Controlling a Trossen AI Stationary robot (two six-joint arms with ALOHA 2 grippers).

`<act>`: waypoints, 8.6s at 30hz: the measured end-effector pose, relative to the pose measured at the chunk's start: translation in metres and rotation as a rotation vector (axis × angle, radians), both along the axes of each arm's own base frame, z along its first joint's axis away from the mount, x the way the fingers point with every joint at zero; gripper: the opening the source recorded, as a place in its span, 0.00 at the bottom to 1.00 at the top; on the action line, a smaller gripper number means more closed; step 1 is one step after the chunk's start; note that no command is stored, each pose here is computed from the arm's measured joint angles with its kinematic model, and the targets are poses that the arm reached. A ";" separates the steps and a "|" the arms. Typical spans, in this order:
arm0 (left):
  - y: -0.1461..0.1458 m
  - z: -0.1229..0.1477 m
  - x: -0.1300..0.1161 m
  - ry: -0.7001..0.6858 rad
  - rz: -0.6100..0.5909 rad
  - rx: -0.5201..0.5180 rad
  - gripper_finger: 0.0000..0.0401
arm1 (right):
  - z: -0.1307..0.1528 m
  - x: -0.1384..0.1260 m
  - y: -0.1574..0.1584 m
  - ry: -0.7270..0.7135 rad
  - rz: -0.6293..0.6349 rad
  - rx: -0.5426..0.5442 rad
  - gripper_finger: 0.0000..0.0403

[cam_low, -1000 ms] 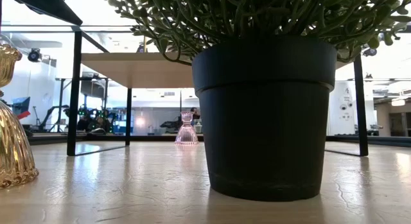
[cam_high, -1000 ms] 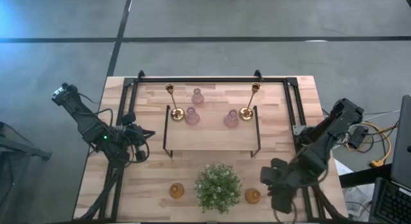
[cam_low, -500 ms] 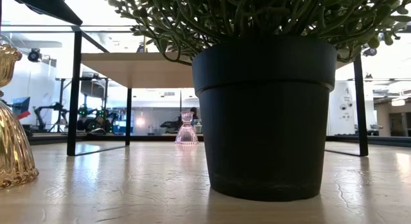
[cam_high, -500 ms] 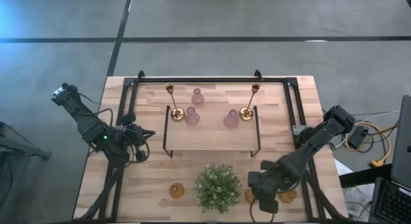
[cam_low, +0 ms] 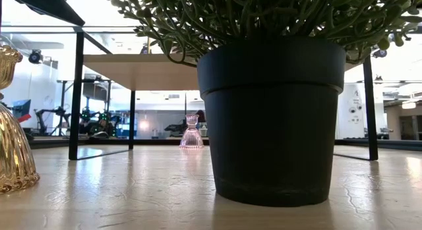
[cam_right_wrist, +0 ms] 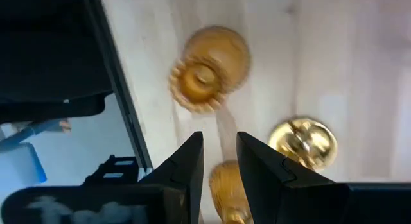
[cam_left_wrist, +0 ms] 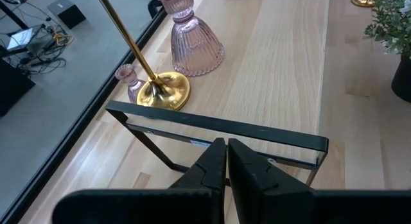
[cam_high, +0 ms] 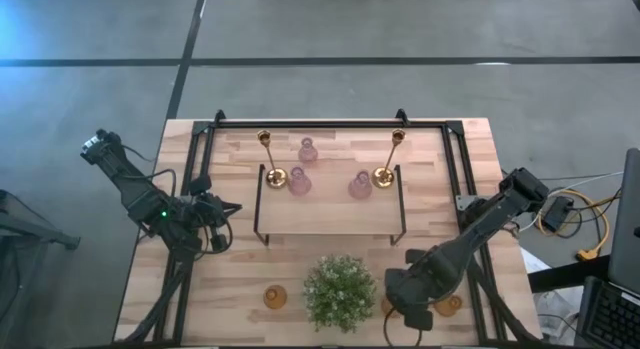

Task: Pick & Place candle stick holders
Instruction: Put the gold candle holder on the shelf

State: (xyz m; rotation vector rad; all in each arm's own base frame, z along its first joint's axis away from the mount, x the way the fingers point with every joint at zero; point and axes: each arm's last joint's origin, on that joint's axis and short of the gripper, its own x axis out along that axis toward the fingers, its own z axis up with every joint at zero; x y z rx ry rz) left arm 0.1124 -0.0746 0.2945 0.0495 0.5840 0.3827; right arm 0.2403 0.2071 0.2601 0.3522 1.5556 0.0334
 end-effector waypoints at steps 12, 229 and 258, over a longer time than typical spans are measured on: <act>0.000 0.000 0.000 0.000 0.000 0.000 0.05 | 0.033 -0.042 0.000 -0.082 -0.135 -0.023 0.22; 0.000 0.000 0.000 0.000 0.001 0.000 0.05 | 0.104 0.121 -0.149 -0.806 -0.340 -0.577 0.03; 0.000 0.000 0.000 0.000 0.000 0.000 0.05 | 0.073 0.123 -0.166 -0.755 -0.466 -0.580 0.03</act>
